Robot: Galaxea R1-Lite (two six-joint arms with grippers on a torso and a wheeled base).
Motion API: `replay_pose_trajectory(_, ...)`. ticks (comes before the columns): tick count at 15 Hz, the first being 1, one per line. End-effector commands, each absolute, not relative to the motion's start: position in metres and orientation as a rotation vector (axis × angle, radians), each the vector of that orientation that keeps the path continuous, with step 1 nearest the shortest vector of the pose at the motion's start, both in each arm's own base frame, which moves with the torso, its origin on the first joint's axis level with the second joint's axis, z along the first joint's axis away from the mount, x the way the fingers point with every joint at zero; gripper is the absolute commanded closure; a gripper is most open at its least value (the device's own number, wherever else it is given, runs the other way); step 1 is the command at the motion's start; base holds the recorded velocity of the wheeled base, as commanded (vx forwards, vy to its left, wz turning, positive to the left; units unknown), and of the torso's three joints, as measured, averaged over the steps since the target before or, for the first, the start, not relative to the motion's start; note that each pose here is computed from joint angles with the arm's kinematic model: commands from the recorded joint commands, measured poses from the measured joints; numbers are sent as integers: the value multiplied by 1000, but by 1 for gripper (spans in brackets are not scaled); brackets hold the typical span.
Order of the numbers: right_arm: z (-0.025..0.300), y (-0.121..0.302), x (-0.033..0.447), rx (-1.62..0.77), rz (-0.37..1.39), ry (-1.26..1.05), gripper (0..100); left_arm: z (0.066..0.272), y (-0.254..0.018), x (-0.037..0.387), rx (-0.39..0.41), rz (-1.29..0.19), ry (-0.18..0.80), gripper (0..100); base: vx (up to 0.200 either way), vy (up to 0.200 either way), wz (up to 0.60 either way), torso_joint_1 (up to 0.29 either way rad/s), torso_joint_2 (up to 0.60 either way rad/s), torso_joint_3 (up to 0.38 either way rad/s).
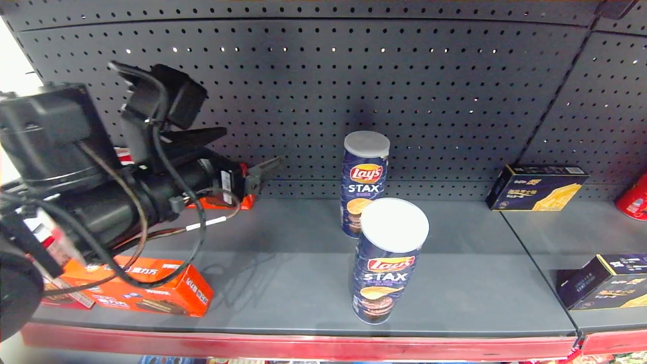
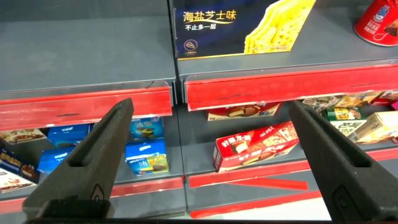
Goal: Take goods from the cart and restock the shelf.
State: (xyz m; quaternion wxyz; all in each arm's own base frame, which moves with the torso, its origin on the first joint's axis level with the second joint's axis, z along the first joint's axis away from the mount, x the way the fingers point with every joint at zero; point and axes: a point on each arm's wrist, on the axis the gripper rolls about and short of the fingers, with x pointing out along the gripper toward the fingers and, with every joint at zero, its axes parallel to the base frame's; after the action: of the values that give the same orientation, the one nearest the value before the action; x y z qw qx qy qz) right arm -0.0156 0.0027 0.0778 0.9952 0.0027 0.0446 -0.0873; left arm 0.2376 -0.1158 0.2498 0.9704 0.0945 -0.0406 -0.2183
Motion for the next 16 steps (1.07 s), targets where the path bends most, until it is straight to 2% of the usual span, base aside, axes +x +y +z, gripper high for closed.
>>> replay_pose_trajectory(1, 78, 3, -15, 5, -175, 91, 0, 261, -74, 150, 144, -418, -263, 0, 0, 0, 0, 0, 0, 0)
replay_pose_trajectory(3, 78, 3, -15, 5, -175, 92, 0, 250, -51, 107, 117, -382, -305, 0, 0, 0, 0, 0, 0, 0)
replay_pose_trajectory(4, 78, 3, -15, 5, -175, 91, 0, 234, -35, 84, 79, -341, -294, 0, 0, 0, 0, 0, 0, 0)
replay_pose_trajectory(5, 78, 3, -15, 5, -175, 91, 0, 208, -15, 52, 56, -252, -293, 0, 0, 0, 0, 0, 0, 0)
replay_pose_trajectory(6, 78, 3, -15, 5, -176, 91, 0, 192, -8, 35, 63, -204, -300, 0, 0, 0, 0, 0, 0, 0)
replay_pose_trajectory(9, 78, 3, -15, 5, -175, 91, 0, 141, -2, 3, 84, -121, -298, 0, 0, 0, 0, 0, 0, 0)
replay_pose_trajectory(10, 78, 3, -15, 5, -175, 91, 0, 135, -2, -3, 84, -100, -293, 0, 0, 0, 0, 0, 0, 0)
replay_pose_trajectory(11, 78, 3, -15, 5, -176, 92, 0, 117, -3, -14, 83, -78, -243, 0, 0, 0, 0, 0, 0, 0)
replay_pose_trajectory(12, 78, 3, -15, 5, -175, 92, 0, 109, -4, -19, 82, -80, -229, 0, 0, 0, 0, 0, 0, 0)
replay_pose_trajectory(13, 78, 3, -15, 5, -175, 92, 0, 98, -4, -20, 85, -89, -165, 0, 0, 0, 0, 0, 0, 0)
replay_pose_trajectory(14, 78, 3, -15, 5, -175, 91, 0, 95, -3, -22, 73, -118, -160, 0, 0, 0, 0, 0, 0, 0)
replay_pose_trajectory(16, 78, 3, -15, 5, -175, 91, 0, 82, -3, -23, 74, -130, -67, 0, 0, 0, 0, 0, 0, 0)
